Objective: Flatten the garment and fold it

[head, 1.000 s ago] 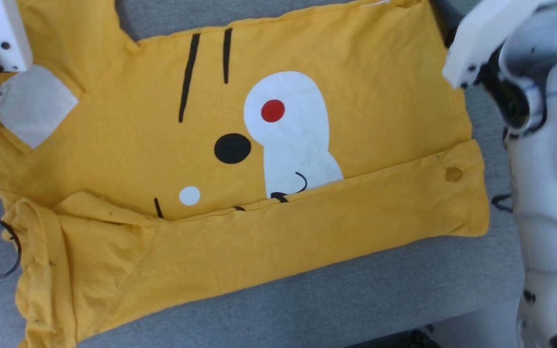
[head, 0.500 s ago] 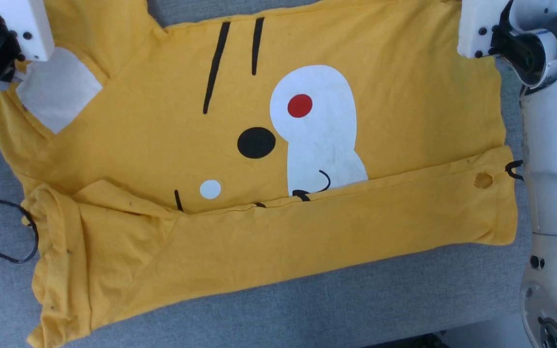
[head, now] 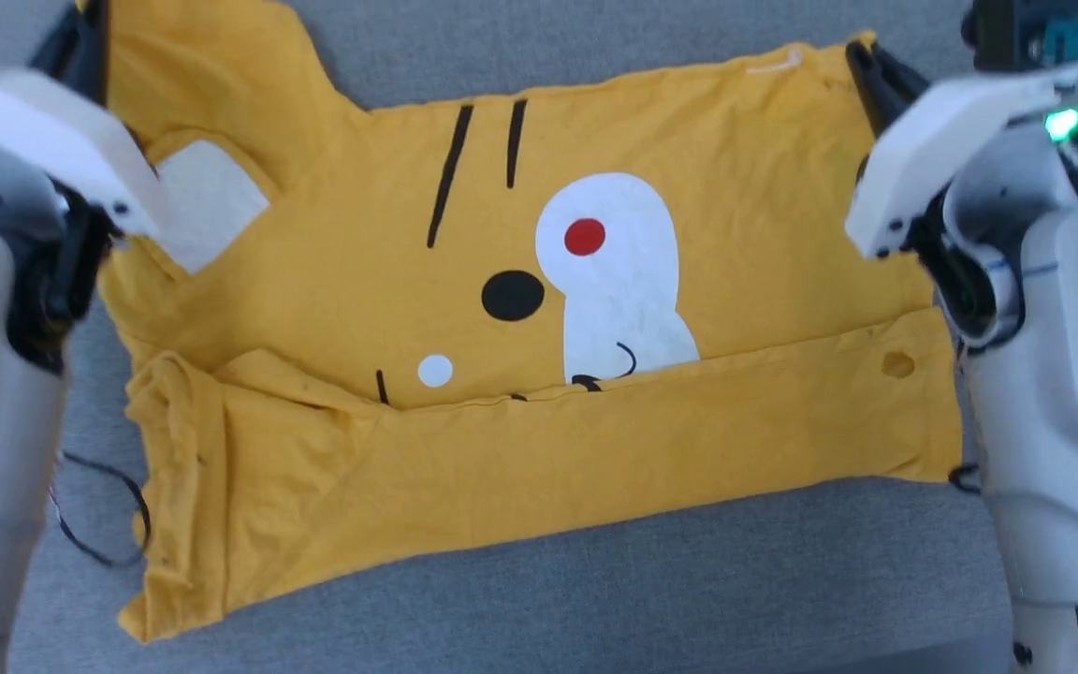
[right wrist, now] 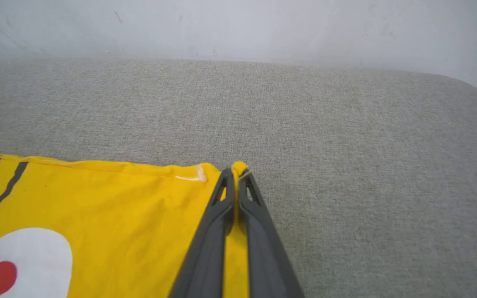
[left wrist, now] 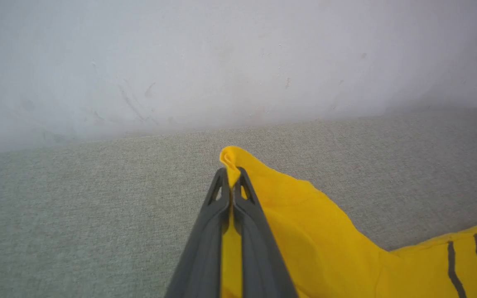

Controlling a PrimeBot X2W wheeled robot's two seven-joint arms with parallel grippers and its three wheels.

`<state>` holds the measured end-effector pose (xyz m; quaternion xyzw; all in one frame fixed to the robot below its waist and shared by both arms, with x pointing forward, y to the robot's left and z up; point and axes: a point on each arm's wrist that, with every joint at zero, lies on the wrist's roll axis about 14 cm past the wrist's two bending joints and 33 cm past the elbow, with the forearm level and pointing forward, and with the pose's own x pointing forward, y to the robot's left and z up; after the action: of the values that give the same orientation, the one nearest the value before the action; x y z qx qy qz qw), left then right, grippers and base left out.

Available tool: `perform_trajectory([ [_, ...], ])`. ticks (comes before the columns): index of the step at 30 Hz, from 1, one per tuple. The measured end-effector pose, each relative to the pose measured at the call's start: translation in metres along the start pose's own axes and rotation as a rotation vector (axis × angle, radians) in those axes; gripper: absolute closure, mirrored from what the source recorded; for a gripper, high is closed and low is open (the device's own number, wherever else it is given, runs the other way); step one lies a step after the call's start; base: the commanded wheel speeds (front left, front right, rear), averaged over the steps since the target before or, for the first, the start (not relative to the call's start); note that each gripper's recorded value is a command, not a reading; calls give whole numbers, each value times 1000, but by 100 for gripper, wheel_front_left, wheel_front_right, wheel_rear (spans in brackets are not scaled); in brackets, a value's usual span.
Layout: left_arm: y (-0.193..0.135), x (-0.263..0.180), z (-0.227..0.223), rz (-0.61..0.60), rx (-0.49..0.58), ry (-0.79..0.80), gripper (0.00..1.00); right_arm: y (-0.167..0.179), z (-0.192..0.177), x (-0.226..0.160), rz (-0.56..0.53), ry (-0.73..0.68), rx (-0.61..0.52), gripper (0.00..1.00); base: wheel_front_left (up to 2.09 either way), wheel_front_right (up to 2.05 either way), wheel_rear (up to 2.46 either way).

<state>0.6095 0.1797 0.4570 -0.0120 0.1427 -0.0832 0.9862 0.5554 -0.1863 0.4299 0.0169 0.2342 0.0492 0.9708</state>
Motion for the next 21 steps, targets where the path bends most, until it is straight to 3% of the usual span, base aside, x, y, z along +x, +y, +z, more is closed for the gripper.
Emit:
perform_trajectory([
  [11,-6,-97,9,15,-100,-81,100,-11,12,-63,-13,-167,-6,100,0,0,0],
  [21,-8,-182,-48,76,-246,47,100,-14,-21,-90,-16,-69,-28,100,0,0,0],
])
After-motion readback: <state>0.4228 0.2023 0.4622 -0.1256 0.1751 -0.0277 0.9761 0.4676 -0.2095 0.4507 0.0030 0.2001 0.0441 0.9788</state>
